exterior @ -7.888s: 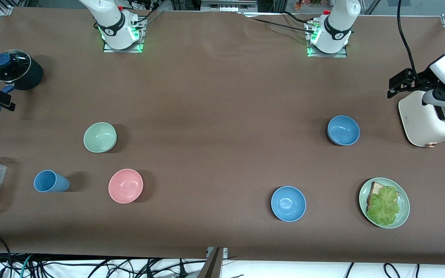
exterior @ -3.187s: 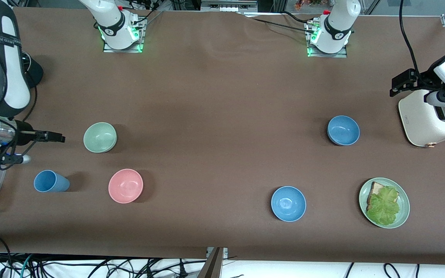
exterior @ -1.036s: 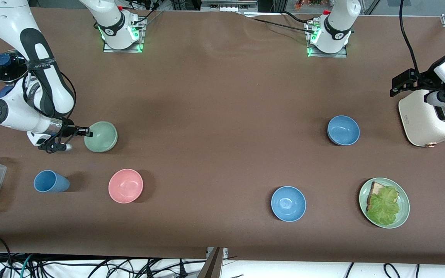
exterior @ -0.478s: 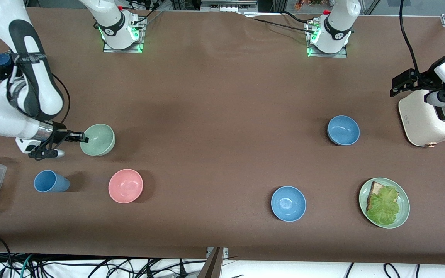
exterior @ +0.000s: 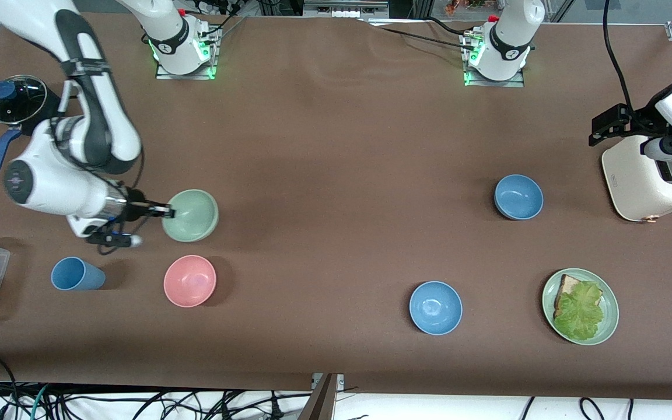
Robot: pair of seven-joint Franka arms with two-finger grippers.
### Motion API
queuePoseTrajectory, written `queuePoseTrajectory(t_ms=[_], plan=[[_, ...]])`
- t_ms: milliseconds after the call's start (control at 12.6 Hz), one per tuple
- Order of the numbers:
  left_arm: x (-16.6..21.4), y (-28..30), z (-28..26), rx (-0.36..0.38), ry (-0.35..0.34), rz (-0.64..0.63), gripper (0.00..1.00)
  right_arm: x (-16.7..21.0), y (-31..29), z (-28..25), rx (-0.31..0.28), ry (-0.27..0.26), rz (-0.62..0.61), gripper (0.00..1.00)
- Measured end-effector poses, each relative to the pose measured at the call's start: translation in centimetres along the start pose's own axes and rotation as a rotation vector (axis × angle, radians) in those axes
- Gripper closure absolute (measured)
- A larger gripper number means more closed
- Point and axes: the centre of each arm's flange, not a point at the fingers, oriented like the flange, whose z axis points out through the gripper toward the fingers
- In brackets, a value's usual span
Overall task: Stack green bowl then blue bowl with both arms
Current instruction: 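Close the right gripper on the green bowl rim and lift it, then carry the green bowl to the table middle, lower and release it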
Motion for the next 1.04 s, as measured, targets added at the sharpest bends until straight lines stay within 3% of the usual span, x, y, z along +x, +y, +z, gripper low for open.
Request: queuePoseTrajectory(t_ms=[159,478,637,1036], plan=[[0.0,0.0,0.0,0.0,0.0,0.0,0.0,-1.7,-5.8,1.2,-0.006,0.001,0.031,0.96],[0.0,0.0,0.0,0.0,0.0,0.001,0.0,-4.7,-16.9,4.6,0.058,-0.02,0.135,0.96],[0.0,0.0,0.0,0.0,0.0,0.001,0.0,-6.4,-22.1,8.0,0.046,-0.045,0.186,0.96],[0.0,0.0,0.0,0.0,-0.001,0.0,0.0,-10.5,-31.3,16.3,0.039,-0.022,0.254,0.96]])
